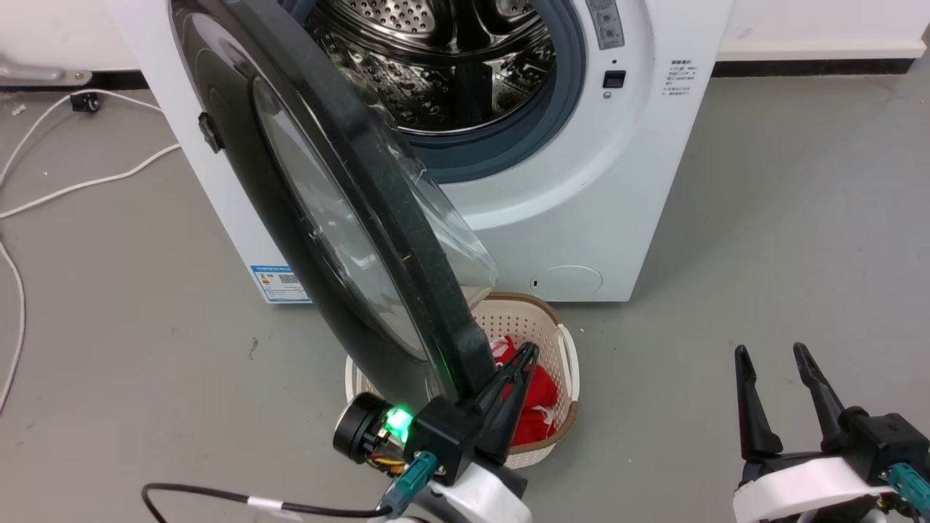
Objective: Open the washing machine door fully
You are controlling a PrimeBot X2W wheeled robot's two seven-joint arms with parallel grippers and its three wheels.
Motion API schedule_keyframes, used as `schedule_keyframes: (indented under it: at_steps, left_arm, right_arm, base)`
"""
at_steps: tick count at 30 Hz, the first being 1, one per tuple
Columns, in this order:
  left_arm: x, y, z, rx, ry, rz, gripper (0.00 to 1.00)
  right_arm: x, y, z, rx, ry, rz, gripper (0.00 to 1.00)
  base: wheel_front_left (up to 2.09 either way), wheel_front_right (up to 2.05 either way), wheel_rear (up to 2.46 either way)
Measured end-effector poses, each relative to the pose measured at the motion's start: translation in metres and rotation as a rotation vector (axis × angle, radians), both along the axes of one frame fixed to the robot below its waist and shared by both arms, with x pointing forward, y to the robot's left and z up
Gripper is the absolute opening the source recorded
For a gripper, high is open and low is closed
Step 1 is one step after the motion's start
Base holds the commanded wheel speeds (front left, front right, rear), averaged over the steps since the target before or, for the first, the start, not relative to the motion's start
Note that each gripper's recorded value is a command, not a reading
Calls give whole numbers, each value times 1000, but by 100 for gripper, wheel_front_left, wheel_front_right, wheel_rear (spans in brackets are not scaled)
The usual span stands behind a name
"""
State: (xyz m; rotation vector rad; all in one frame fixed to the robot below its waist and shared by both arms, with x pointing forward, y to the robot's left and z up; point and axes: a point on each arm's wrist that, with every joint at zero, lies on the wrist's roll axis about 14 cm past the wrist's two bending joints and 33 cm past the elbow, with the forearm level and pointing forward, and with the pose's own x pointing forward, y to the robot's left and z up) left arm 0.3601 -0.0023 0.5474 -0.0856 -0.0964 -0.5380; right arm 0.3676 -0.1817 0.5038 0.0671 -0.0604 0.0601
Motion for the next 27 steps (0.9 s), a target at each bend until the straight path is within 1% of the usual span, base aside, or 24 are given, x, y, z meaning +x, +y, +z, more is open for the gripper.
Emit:
schedule_keyframes:
  at_steps: [11,27]
  left_arm:
    - [-16,25,-6,12,28,78,0]
    - [-38,78,-17,28,86,267,0]
  right_arm:
    - [1,10,0,7,1,31,100]
    - [13,36,-3,10,13,110,100]
  base:
    - [0,0,0]
    - [0,0,0]
